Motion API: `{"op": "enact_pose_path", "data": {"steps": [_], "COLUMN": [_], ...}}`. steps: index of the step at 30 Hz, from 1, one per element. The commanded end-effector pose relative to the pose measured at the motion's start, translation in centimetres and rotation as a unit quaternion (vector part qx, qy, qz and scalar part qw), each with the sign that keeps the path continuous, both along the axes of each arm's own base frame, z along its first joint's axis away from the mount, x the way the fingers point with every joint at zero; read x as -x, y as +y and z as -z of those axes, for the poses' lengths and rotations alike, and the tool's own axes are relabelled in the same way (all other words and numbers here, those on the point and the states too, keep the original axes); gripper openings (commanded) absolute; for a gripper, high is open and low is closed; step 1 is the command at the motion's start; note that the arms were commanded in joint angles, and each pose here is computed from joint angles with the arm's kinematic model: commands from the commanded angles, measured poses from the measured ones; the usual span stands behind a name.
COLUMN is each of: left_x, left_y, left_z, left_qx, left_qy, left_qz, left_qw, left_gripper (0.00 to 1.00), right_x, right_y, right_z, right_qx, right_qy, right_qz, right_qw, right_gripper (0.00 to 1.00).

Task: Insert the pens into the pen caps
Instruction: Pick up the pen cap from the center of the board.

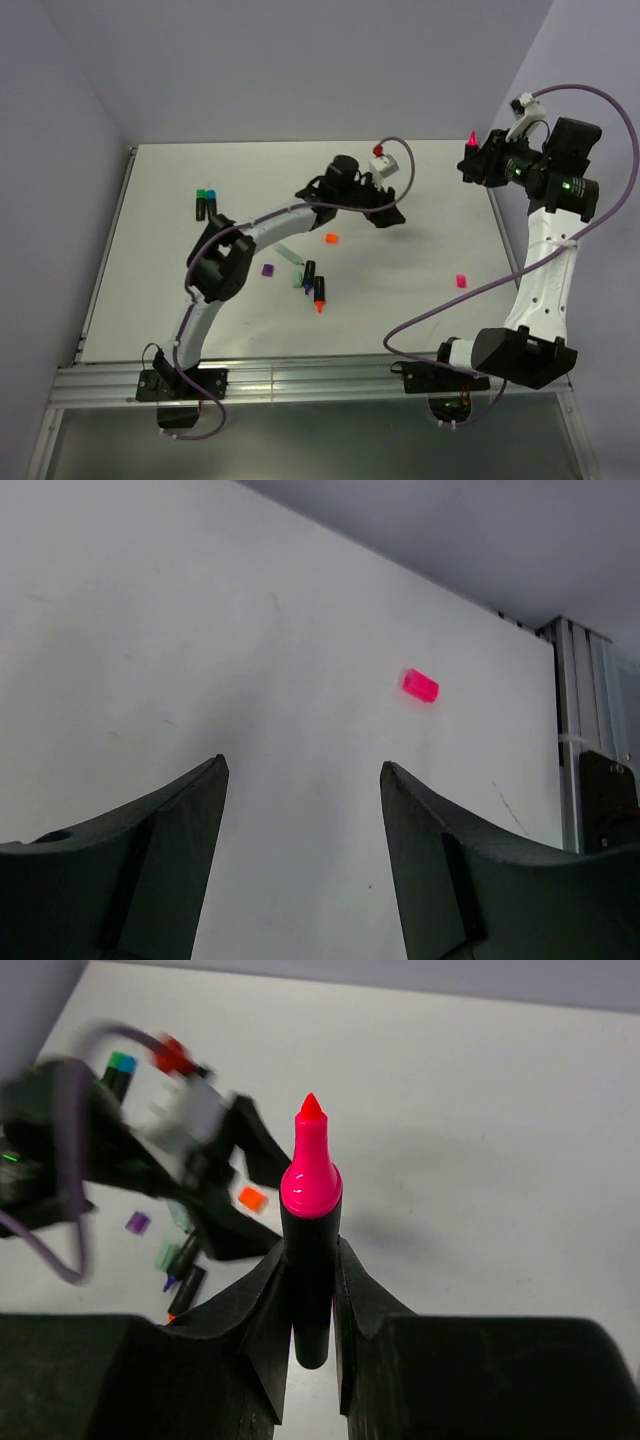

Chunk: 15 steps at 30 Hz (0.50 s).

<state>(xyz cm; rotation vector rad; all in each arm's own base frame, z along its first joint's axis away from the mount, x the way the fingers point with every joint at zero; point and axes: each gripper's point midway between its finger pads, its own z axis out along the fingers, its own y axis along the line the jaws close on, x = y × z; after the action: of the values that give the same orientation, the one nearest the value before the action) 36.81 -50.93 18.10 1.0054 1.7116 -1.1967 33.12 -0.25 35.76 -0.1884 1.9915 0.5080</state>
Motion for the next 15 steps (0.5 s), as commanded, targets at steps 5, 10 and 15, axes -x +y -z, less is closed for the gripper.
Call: {"op": "enact_pose_path", "data": {"steps": [5, 10, 15], "left_x": [5.0, 7.6, 10.2], "left_y": [-10.6, -13.7, -15.4], "left_z": [2.5, 3.4, 5.3], "left_qx": [0.005, 0.005, -0.002], "left_qy": [-0.010, -0.041, -0.042], "left_qz": [0.047, 0.056, 0.061], "left_qw": [0.999, 0.998, 0.997], "left_gripper": [0.69, 0.73, 0.81], "right_x": [2.1, 2.9, 4.2], "right_y": [3.4, 5.0, 6.0], "right_z": [-4.1, -2.1, -0.8], "right_qx": [0.009, 0.032, 0.042], "right_qy": [-0.047, -0.030, -0.020], "right_qz": [-0.026, -0.033, -0.044], "right_qw": [0.999, 0.998, 0.998], "right_gripper": [0.00, 0.00, 0.00]}}
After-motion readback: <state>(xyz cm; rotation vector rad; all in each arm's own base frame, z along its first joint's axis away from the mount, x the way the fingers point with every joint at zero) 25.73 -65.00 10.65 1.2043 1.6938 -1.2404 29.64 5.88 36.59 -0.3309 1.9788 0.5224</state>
